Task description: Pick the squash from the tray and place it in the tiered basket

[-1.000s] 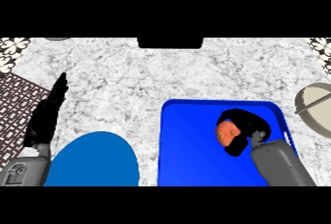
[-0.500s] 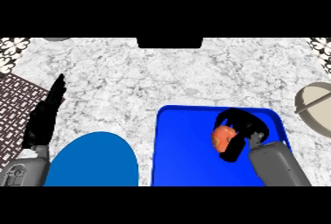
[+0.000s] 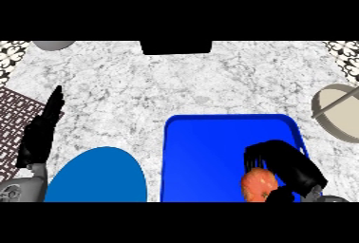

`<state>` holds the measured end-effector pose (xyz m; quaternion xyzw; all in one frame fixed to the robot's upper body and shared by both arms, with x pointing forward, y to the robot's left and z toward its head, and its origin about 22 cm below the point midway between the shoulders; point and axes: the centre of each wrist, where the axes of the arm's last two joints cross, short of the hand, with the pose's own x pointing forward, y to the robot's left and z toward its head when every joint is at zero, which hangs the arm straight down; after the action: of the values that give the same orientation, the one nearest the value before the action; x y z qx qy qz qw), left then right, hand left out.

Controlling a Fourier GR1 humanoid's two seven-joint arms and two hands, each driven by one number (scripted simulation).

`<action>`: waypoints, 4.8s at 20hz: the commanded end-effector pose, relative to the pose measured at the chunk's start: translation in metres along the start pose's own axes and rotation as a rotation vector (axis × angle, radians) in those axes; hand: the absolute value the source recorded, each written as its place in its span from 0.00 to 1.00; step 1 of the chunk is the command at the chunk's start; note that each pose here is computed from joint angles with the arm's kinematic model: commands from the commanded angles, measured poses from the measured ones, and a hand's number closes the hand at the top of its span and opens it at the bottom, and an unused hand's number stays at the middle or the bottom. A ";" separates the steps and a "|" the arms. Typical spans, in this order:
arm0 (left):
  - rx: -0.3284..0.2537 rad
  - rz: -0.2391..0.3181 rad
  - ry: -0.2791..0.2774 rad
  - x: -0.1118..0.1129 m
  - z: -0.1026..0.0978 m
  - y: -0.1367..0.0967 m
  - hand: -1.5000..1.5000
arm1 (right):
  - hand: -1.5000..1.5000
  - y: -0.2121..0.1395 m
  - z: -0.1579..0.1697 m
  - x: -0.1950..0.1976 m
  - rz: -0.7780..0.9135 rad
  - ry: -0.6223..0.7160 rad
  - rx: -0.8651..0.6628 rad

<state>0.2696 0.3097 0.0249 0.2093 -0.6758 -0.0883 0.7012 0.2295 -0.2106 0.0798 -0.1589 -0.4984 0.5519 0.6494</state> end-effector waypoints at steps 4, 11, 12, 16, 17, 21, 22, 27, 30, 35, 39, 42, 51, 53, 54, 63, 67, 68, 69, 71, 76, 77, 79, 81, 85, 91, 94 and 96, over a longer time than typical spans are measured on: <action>0.019 -0.004 0.014 -0.007 0.007 0.012 0.50 | 1.00 -0.021 0.101 0.005 -0.078 -0.254 -0.320; 0.007 -0.007 -0.021 0.007 0.003 -0.007 0.50 | 1.00 -0.045 0.166 0.000 -0.117 -0.328 -0.653; -0.003 -0.014 -0.008 0.008 0.009 0.012 0.50 | 1.00 -0.050 0.177 0.001 -0.107 -0.313 -0.667; -0.004 -0.004 -0.021 0.008 -0.008 0.005 0.50 | 1.00 -0.085 0.188 -0.011 -0.026 -0.281 -0.788; -0.016 0.010 -0.011 -0.001 -0.002 -0.004 0.50 | 1.00 -0.094 0.196 -0.016 0.031 -0.264 -0.803; -0.034 -0.009 -0.033 0.025 -0.004 0.004 0.50 | 1.00 -0.149 0.207 -0.032 0.018 -0.216 -0.785; -0.026 0.008 -0.021 0.021 0.007 -0.016 0.50 | 1.00 -0.143 0.209 -0.027 -0.004 -0.242 -0.779; -0.038 0.010 -0.050 0.009 -0.011 0.008 0.50 | 1.00 -0.172 0.190 -0.043 -0.004 -0.257 -0.755; -0.045 0.000 -0.025 0.005 -0.002 -0.003 0.50 | 1.00 -0.191 0.181 -0.052 0.048 -0.219 -0.744; -0.051 0.007 -0.043 0.008 -0.003 -0.023 0.50 | 1.00 -0.199 0.166 -0.056 0.244 -0.093 -0.855; -0.051 0.014 -0.058 0.025 -0.010 -0.013 0.50 | 1.00 -0.231 0.173 -0.079 0.376 0.016 -0.896; -0.044 -0.005 -0.063 0.022 -0.011 -0.007 0.50 | 1.00 -0.229 0.133 -0.102 0.394 0.035 -0.891; -0.049 0.016 -0.035 0.008 -0.001 -0.004 0.50 | 1.00 -0.257 0.123 -0.159 0.344 -0.046 -0.773; -0.055 0.008 -0.053 0.014 -0.007 -0.004 0.50 | 1.00 -0.251 0.121 -0.183 0.301 -0.061 -0.743; -0.045 0.010 -0.029 0.006 0.001 -0.022 0.50 | 1.00 -0.252 0.107 -0.176 0.312 -0.056 -0.717; -0.041 -0.001 -0.052 0.017 -0.019 -0.014 0.50 | 0.00 -0.225 0.069 -0.205 0.043 0.031 -0.549; -0.035 0.003 -0.047 0.018 -0.014 0.004 0.50 | 0.00 -0.231 0.081 -0.221 -0.022 -0.014 -0.600; -0.061 0.006 -0.030 0.025 0.002 -0.009 0.50 | 0.00 -0.218 0.069 -0.221 -0.061 -0.039 -0.619; -0.045 0.000 -0.051 0.002 -0.003 -0.016 0.50 | 0.00 -0.213 0.077 -0.236 -0.091 -0.050 -0.647; -0.035 -0.002 -0.050 0.013 -0.015 -0.019 0.50 | 0.00 -0.227 0.072 -0.230 -0.143 -0.075 -0.687; -0.026 0.011 -0.024 0.019 -0.025 -0.028 0.50 | 0.00 -0.249 0.109 -0.238 -0.217 -0.139 -0.793; -0.042 0.002 -0.048 0.013 -0.013 -0.005 0.50 | 0.00 -0.253 0.112 -0.241 -0.232 -0.123 -0.847; -0.061 -0.002 -0.042 0.017 -0.008 -0.021 0.50 | 0.00 -0.274 0.144 -0.238 -0.237 -0.112 -0.870; -0.059 0.007 -0.056 0.007 -0.006 -0.015 0.50 | 0.00 -0.286 0.157 -0.237 -0.310 -0.055 -0.886; -0.039 0.004 -0.064 0.008 -0.001 -0.004 0.50 | 0.00 -0.277 0.211 -0.264 -0.406 0.039 -0.836; -0.065 0.003 -0.068 0.010 -0.003 -0.013 0.50 | 0.00 -0.273 0.269 -0.274 -0.477 0.041 -0.821; -0.048 0.011 -0.052 0.020 -0.010 -0.005 0.50 | 0.00 -0.243 0.262 -0.295 -0.477 0.010 -0.832; -0.025 0.012 -0.052 0.019 -0.015 -0.015 0.50 | 0.00 -0.240 0.267 -0.297 -0.501 -0.018 -0.829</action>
<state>0.2809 0.2906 0.0342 0.1885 -0.6940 -0.1037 0.6870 0.1922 -0.6358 0.2527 -0.3321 -0.6685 0.1306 0.6525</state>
